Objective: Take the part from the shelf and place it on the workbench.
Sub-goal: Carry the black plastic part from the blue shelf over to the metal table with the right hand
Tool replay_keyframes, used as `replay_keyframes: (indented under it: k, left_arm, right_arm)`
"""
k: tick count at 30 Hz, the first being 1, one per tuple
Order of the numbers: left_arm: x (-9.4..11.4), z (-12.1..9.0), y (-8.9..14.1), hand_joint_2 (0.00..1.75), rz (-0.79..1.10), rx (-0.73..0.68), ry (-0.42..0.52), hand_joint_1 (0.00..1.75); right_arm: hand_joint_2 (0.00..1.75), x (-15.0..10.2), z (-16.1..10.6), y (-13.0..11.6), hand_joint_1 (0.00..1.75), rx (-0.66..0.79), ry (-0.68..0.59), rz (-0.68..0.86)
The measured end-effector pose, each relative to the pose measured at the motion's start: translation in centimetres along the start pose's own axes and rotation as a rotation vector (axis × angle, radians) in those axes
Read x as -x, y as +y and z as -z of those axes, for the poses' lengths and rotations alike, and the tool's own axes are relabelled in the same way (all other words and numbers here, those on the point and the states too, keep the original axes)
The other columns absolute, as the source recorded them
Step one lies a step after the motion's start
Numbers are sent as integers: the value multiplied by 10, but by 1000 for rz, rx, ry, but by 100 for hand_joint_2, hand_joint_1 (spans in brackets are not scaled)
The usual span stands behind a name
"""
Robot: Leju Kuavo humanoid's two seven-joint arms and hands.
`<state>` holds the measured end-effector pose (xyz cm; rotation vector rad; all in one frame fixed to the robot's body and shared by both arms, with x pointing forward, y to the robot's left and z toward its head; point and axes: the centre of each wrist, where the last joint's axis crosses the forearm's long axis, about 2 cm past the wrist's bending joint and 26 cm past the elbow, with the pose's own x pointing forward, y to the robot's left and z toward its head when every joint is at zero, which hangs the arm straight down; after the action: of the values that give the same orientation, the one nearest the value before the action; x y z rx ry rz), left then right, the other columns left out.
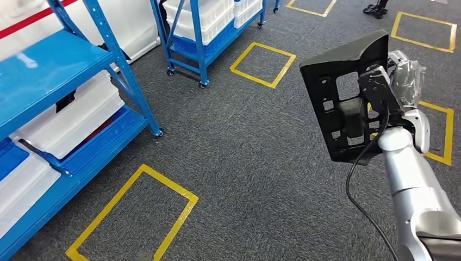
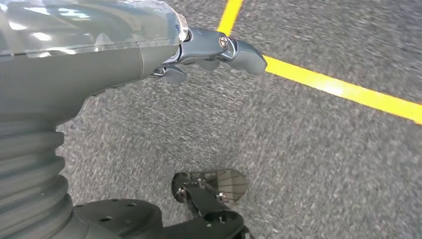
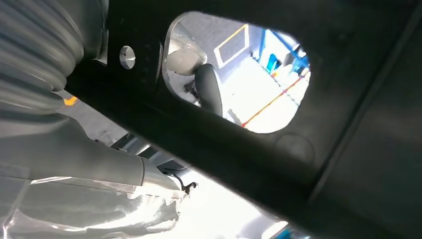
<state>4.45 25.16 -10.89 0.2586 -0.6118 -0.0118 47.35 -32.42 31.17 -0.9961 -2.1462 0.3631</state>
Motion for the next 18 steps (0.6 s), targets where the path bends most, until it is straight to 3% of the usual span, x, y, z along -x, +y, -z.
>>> replay_keyframes:
  k: [18]
  left_arm:
    - [1, 0, 0, 175, 32, 32, -3, 0]
  right_arm:
    - [175, 10, -12, -11, 175, 8, 12, -33]
